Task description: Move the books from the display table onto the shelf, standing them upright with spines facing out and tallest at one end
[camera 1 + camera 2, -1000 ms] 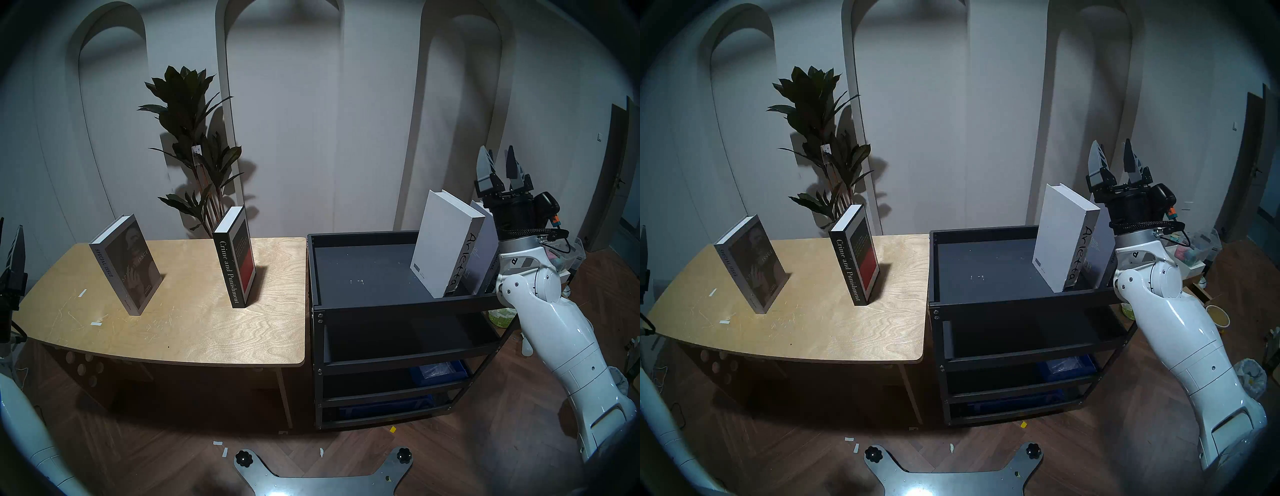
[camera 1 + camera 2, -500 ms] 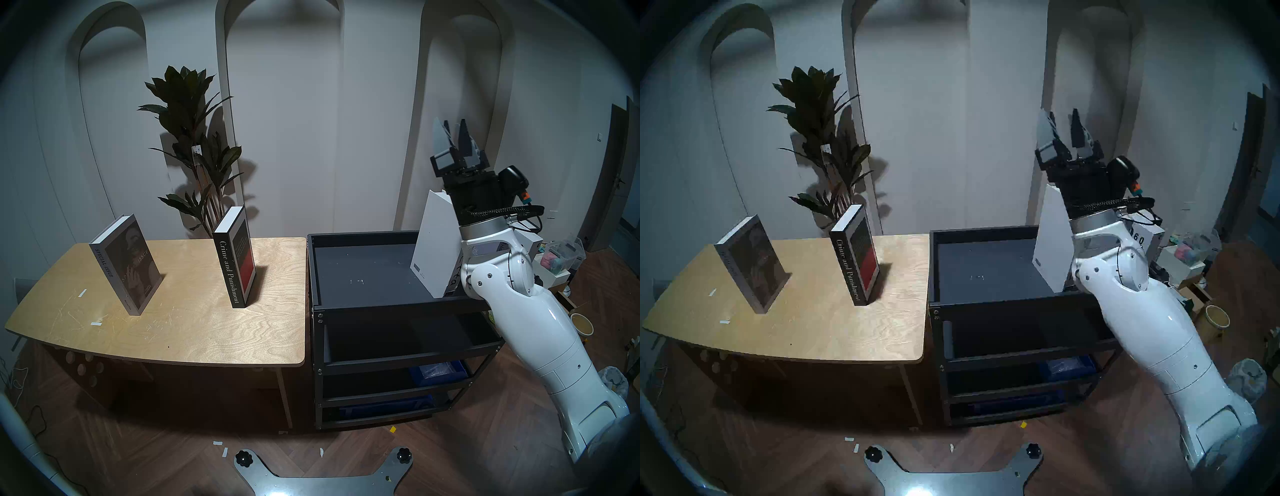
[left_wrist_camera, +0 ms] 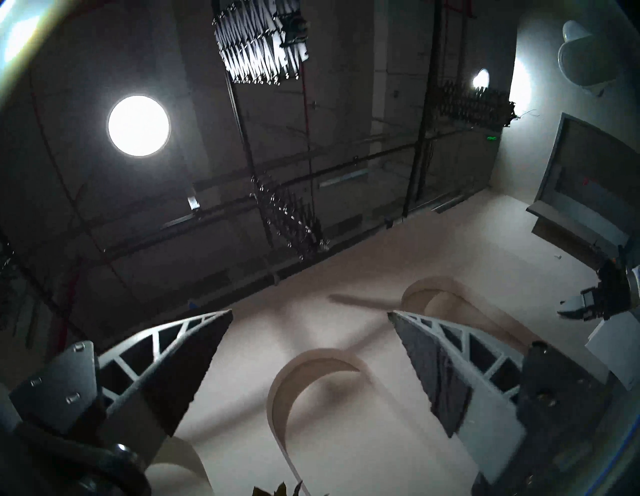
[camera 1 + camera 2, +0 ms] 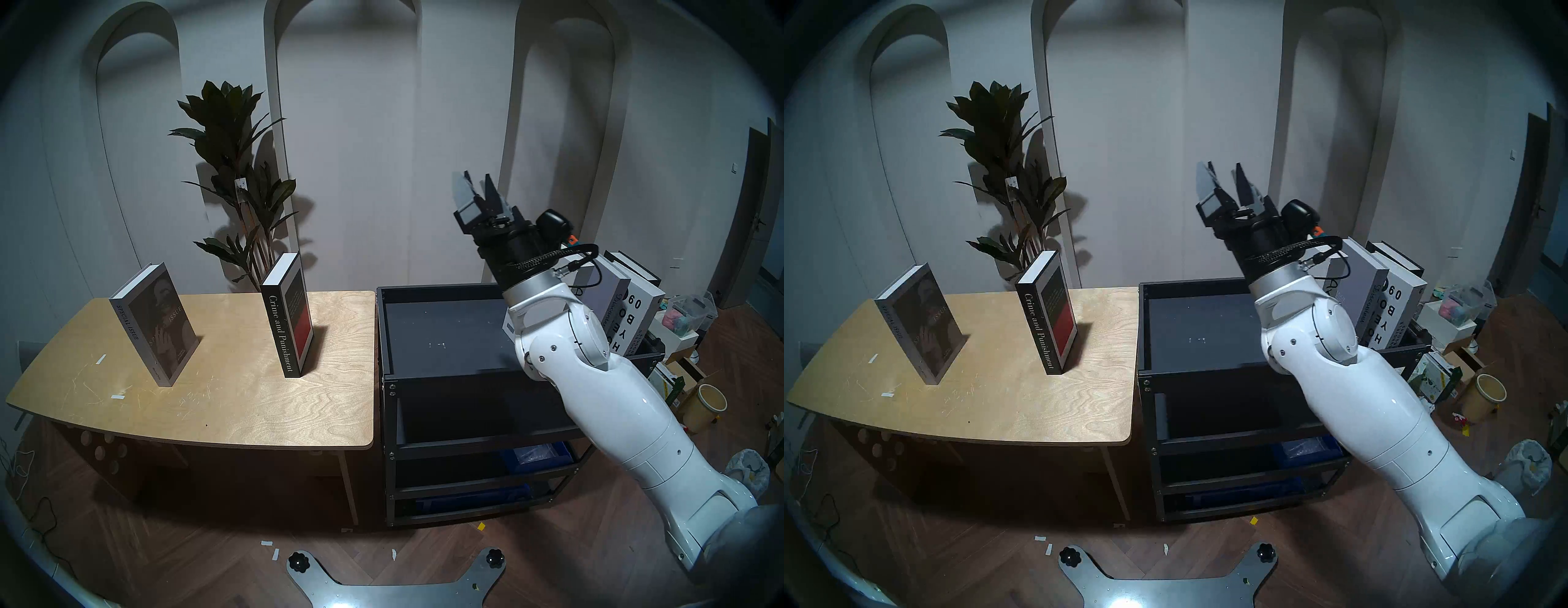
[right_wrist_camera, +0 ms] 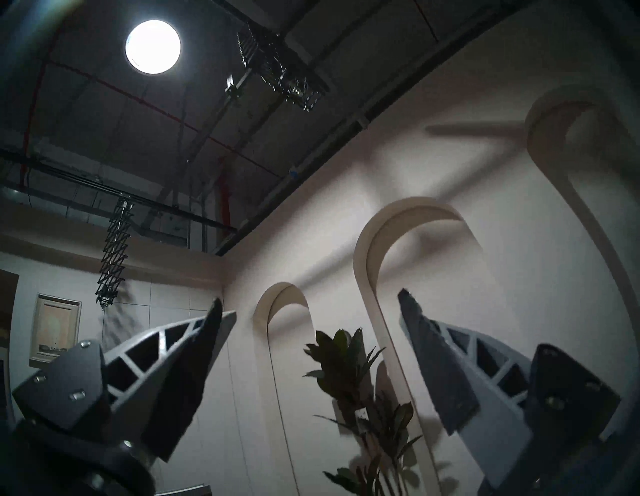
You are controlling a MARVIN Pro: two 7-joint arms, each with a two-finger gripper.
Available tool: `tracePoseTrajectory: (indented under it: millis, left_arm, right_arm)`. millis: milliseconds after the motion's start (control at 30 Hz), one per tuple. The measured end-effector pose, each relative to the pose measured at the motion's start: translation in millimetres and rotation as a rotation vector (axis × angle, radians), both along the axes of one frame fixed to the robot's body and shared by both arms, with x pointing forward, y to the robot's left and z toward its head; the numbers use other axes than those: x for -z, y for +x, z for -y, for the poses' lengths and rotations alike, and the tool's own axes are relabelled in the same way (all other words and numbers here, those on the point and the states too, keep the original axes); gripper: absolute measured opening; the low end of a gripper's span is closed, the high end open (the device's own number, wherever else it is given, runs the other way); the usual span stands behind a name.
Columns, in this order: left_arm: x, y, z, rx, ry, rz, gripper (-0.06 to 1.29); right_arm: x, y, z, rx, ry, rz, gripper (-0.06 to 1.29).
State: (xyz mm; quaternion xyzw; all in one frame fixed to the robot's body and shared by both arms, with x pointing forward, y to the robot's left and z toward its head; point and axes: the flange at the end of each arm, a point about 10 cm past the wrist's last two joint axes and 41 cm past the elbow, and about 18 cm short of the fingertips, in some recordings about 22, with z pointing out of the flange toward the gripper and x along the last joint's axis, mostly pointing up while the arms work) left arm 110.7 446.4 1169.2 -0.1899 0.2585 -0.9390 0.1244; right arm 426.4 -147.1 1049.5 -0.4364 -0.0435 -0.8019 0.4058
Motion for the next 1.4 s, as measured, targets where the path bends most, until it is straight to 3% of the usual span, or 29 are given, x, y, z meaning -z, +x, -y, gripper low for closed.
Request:
tracePoseTrajectory:
  millis: [133,267,600,767,1100,1400]
  left_arm:
    - [-6.0,-4.3,5.1,0.005,-0.009,0.044,1.24]
    - [7.3,0.4,-12.8,-0.032,-0.097,0.017,1.24]
    - [88.3,20.0,-86.4,-0.199,-0.420,-0.202,1.24]
    - [123.8,25.0,-116.3,-0.281,-0.529,-0.309,1.24]
    - [178.4,40.0,-168.5,-0.416,-0.662,-0.508,1.24]
    - [200.0,60.2,-196.0,-0.477,-0.695,-0.632,1.24]
  right_arm:
    - [-0.2,6.5,-13.8,-0.009,-0.010,-0.060,1.22]
    - [-1.5,13.0,-23.9,-0.010,-0.025,-0.108,1.22]
    - [-7.2,17.6,-44.0,-0.024,-0.043,-0.160,1.22]
    - [-5.4,14.6,-63.1,-0.051,-0.057,-0.184,1.22]
    - [17.3,14.9,-108.8,-0.082,-0.106,-0.281,1.22]
    - [36.6,29.7,-144.1,-0.046,-0.160,-0.392,1.22]
